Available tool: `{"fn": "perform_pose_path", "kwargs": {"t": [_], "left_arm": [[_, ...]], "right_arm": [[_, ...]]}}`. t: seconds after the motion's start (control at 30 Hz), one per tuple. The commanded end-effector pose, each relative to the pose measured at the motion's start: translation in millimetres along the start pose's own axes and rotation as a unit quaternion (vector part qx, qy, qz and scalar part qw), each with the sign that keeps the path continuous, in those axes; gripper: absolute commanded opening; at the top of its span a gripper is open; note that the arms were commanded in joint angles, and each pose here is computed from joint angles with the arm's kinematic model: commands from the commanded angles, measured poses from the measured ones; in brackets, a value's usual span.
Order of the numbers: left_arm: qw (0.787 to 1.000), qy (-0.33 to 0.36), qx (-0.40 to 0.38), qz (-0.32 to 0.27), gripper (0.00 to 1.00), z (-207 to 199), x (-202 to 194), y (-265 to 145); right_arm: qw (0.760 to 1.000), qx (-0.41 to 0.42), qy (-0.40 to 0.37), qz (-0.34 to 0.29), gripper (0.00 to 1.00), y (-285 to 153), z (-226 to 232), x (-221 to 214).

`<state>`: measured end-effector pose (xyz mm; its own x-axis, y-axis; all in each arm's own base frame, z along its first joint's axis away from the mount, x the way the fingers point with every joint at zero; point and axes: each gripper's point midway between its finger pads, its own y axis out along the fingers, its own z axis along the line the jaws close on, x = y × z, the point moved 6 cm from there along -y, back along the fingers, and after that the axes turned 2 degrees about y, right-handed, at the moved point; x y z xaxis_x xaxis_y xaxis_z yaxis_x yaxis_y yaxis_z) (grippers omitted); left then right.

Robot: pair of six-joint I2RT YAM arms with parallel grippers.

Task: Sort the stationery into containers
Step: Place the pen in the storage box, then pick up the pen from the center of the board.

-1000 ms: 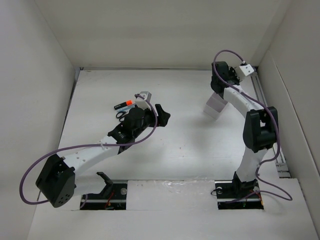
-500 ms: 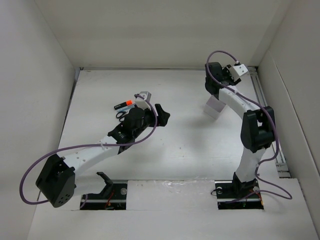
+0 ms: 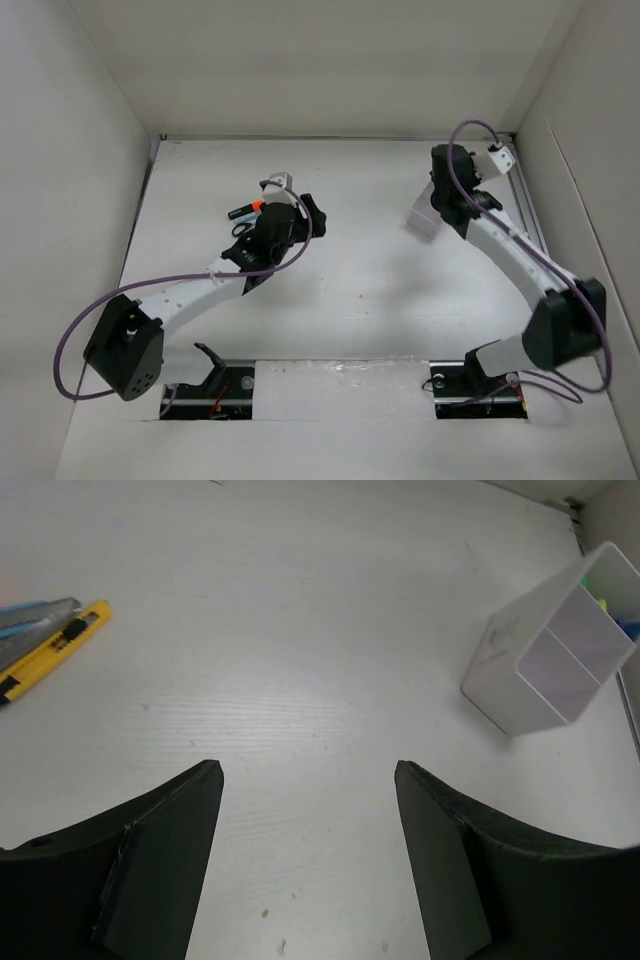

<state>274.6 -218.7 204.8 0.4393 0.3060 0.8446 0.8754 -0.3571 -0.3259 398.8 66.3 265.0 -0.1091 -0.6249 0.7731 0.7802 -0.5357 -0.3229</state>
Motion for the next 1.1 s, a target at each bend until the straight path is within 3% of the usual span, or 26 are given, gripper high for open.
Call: {"fn": "perform_pose_path", "kwargs": {"t": [0.0,0.13,0.23,0.3,0.47,0.6,0.8,1.07], "left_arm": [[0.997,-0.04,0.055,-0.029,0.66,11,29,14],[0.992,-0.068,0.105,-0.007,0.63,43,35,36],[0.985,-0.087,0.145,-0.017,0.53,59,52,48],[0.974,-0.093,0.205,-0.01,0.51,87,54,59],[0.957,-0.157,0.242,0.017,0.41,138,68,79],[0.943,-0.208,0.257,0.025,0.42,167,65,80],[0.91,-0.275,0.309,-0.005,0.57,179,63,76],[0.869,-0.337,0.361,-0.015,0.59,200,56,79]], "right_arm": [[0.982,0.141,0.065,0.105,0.0,-58,15,-7],[0.966,0.191,0.055,0.165,0.0,-92,2,-24],[0.949,0.23,0.049,0.211,0.0,-118,-3,-30],[0.93,0.267,0.043,0.248,0.0,-142,1,-36],[0.921,0.284,0.015,0.267,0.0,-160,-6,-52],[0.912,0.299,0.003,0.282,0.0,-169,-6,-65],[0.901,0.309,-0.026,0.304,0.02,-179,-3,-85],[0.902,0.306,-0.034,0.303,0.03,-176,-2,-89]]}}
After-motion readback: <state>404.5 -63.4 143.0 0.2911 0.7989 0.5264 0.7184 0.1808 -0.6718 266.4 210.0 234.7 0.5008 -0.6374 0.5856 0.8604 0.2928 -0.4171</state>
